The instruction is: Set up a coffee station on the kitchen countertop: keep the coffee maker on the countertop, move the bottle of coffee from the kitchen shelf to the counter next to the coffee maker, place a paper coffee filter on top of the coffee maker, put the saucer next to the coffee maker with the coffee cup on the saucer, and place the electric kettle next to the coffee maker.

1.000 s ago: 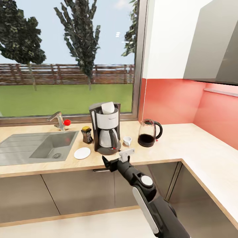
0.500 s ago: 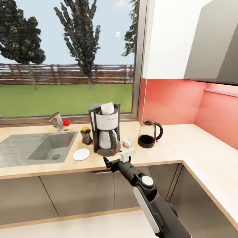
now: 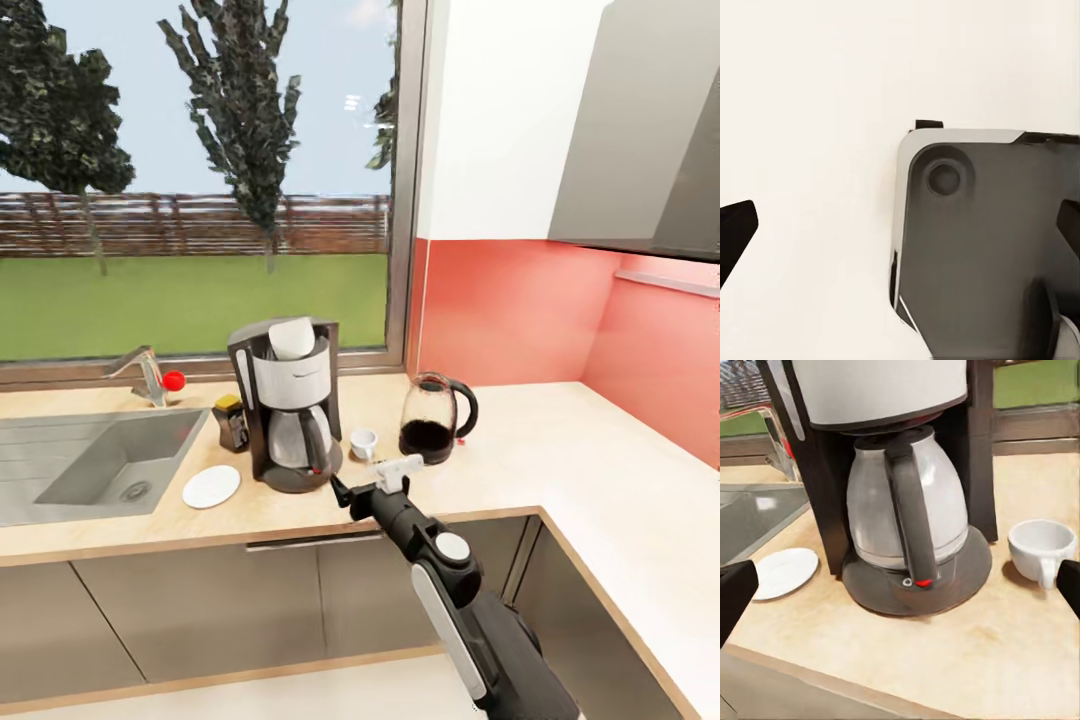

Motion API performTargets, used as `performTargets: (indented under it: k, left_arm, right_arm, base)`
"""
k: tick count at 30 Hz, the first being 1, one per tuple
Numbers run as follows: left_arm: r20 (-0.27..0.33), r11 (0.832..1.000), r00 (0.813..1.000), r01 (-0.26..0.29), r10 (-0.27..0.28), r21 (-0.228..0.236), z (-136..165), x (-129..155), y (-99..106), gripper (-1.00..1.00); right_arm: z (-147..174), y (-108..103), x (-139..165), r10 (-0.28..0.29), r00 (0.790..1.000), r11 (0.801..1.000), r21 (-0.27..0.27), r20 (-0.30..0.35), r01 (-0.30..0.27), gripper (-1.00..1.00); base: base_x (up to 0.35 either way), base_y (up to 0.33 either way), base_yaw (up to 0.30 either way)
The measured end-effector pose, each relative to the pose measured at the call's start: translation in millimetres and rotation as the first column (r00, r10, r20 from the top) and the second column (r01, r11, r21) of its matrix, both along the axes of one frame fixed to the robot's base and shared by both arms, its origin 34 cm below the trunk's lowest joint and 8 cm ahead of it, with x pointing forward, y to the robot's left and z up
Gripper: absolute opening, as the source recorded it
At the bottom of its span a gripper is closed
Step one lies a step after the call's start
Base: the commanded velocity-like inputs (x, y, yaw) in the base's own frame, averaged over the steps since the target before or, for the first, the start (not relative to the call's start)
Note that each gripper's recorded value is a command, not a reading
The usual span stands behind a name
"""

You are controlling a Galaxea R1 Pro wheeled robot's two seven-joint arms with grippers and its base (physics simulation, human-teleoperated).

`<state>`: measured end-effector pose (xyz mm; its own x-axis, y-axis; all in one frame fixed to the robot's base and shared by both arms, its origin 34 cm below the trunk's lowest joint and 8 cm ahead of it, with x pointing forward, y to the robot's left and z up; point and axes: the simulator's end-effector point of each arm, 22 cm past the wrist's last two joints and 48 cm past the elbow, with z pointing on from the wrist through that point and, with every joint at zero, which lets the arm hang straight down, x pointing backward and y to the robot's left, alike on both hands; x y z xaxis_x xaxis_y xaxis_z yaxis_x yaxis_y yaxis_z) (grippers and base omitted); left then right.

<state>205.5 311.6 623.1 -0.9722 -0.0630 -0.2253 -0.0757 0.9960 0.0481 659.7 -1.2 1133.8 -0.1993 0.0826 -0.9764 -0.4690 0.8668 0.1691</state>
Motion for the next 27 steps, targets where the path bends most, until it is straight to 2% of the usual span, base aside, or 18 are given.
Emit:
performTargets:
  k: [2,3,4,6,13,15,17,19,20,21,22,26,27]
  left_arm:
    - [-0.005,1.0,1.0,0.0,0.0,0.002,0,-2,1,1.0]
    - [-0.007,1.0,1.0,-0.001,0.001,0.003,0,-3,2,1.0]
    - [-0.008,1.0,1.0,-0.001,0.001,0.005,0,-3,2,1.0]
    - [-0.01,1.0,1.0,-0.003,0.003,0.013,0,-4,4,1.0]
    - [-0.015,1.0,1.0,-0.005,0.006,0.024,0,-6,7,1.0]
    - [-0.022,1.0,1.0,-0.006,0.007,0.027,-1,-9,9,1.0]
    - [-0.029,0.999,1.0,-0.007,0.008,0.034,0,-13,14,1.0]
    - [-0.038,0.999,0.999,-0.007,0.009,0.044,0,-17,22,1.0]
    - [-0.044,0.999,0.999,-0.007,0.01,0.051,0,-20,27,1.0]
    - [-0.048,0.998,0.999,-0.007,0.01,0.055,0,-22,31,1.0]
    - [-0.055,0.998,0.998,-0.008,0.011,0.063,1,-26,37,1.0]
    - [-0.079,0.996,0.997,-0.009,0.017,0.093,3,-37,60,1.0]
    - [-0.083,0.995,0.996,-0.009,0.017,0.096,4,-39,63,1.0]
  right_arm:
    - [0,-10,4,-0.025,1.0,1.0,-0.003,0.005,0.025,1.0]
    - [-5,-78,30,-0.221,0.975,0.975,-0.014,-0.008,0.22,1.0]
    - [-6,-96,35,-0.257,0.966,0.966,-0.013,-0.009,0.257,1.0]
    - [-7,-106,37,-0.271,0.963,0.962,-0.02,-0.003,0.271,1.0]
    - [-8,-113,38,-0.286,0.958,0.958,-0.03,0.0,0.286,1.0]
    - [-9,-120,39,-0.314,0.949,0.948,-0.048,0.006,0.314,1.0]
    - [-10,-133,42,-0.365,0.931,0.928,-0.072,0.015,0.365,1.0]
    - [-10,-150,43,-0.428,0.903,0.898,-0.099,0.028,0.429,1.0]
    - [-11,-161,44,-0.468,0.883,0.876,-0.114,0.037,0.469,1.0]
    - [-11,-166,44,-0.488,0.872,0.864,-0.121,0.04,0.489,1.0]
    - [-13,-175,44,-0.519,0.854,0.844,-0.132,0.044,0.52,1.0]
    - [-24,-191,44,-0.579,0.814,0.801,-0.153,0.046,0.578,1.0]
    - [-29,-192,44,-0.584,0.811,0.797,-0.158,0.042,0.583,1.0]
  base:
    - [0.051,-0.271,0.0]
    - [0.025,-0.279,0.0]
    - [0.016,-0.282,0.0]
    - [0.007,-0.285,0.0]
    - [0.002,-0.166,0.0]
    - [0.0,-0.028,0.0]
    - [0.0,-0.014,0.0]
    - [0.0,-0.007,0.0]
    - [0.0,-0.005,0.0]
    - [0.0,-0.003,0.0]
    - [0.0,-0.002,0.0]
    - [0.0,0.0,0.0]
    - [0.0,0.0,0.0]
